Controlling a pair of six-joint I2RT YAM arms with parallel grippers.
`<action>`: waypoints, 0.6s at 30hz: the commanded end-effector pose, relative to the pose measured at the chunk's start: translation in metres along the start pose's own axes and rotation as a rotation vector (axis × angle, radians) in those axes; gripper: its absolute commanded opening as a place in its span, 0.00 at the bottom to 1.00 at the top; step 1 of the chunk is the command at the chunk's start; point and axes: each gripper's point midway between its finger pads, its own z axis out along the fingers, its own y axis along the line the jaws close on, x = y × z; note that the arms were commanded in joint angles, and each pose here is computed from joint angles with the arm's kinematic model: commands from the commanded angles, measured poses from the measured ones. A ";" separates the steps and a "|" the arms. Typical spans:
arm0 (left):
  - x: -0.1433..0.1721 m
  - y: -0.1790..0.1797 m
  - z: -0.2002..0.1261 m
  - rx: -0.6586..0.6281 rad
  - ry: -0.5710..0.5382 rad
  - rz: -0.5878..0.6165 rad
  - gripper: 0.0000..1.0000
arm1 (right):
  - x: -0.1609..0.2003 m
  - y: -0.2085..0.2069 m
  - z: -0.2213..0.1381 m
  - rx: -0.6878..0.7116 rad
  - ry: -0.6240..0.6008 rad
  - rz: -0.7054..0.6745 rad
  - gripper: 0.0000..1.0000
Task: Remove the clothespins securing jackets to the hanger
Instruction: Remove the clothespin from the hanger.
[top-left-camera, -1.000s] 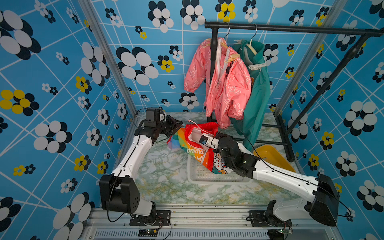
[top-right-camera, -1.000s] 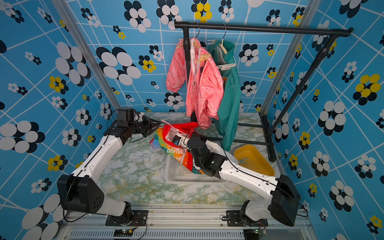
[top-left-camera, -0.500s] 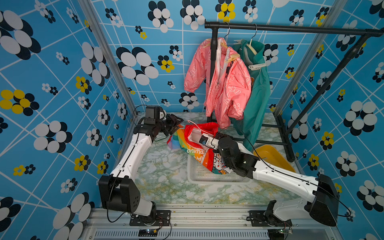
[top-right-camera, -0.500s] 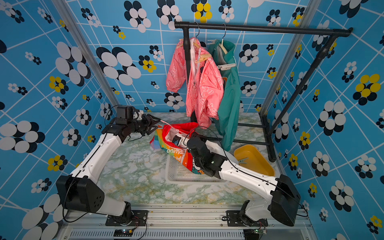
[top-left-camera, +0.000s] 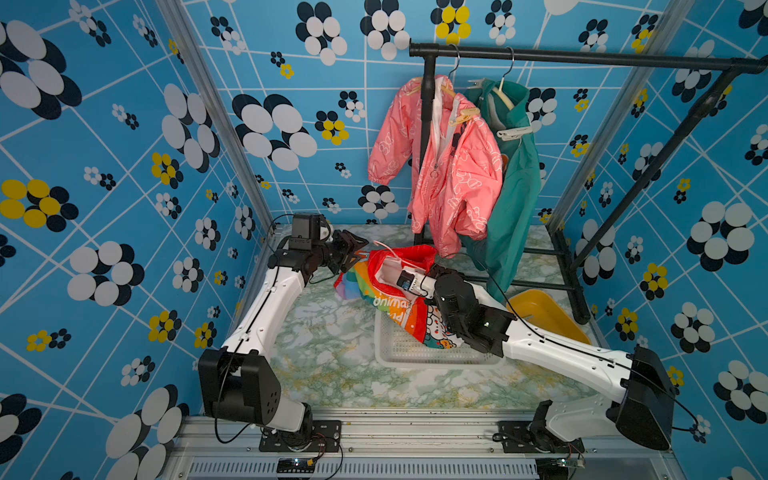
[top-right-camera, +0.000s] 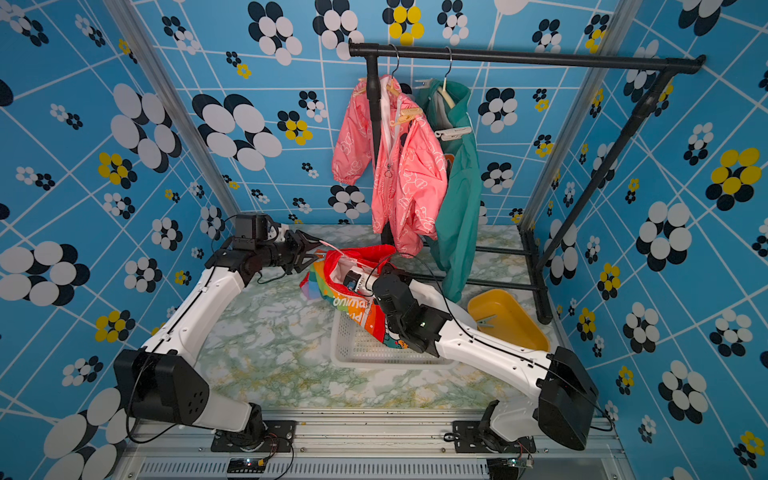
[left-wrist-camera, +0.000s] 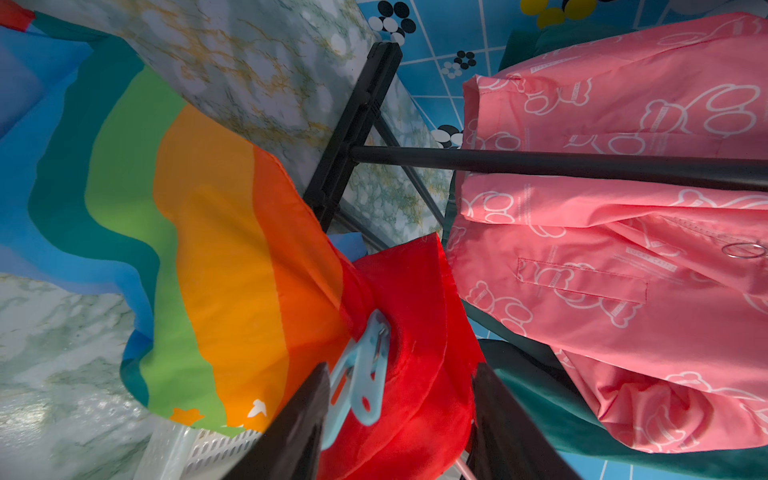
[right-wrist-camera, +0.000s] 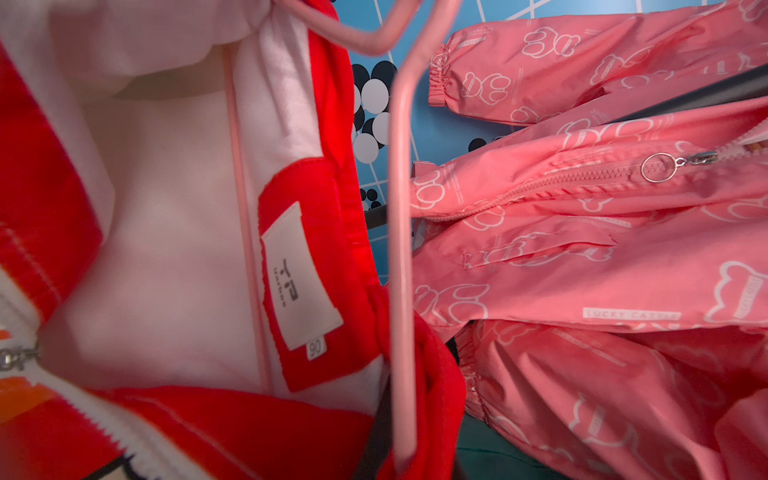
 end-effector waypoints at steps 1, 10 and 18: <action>0.000 0.009 -0.001 -0.037 0.003 0.015 0.59 | -0.009 -0.022 -0.004 0.064 -0.026 0.069 0.00; -0.004 0.009 -0.002 -0.042 -0.015 0.035 0.60 | -0.009 -0.019 -0.002 0.058 -0.023 0.064 0.00; 0.003 0.009 0.017 0.056 0.051 -0.123 0.55 | -0.009 -0.016 0.001 0.064 -0.016 0.047 0.00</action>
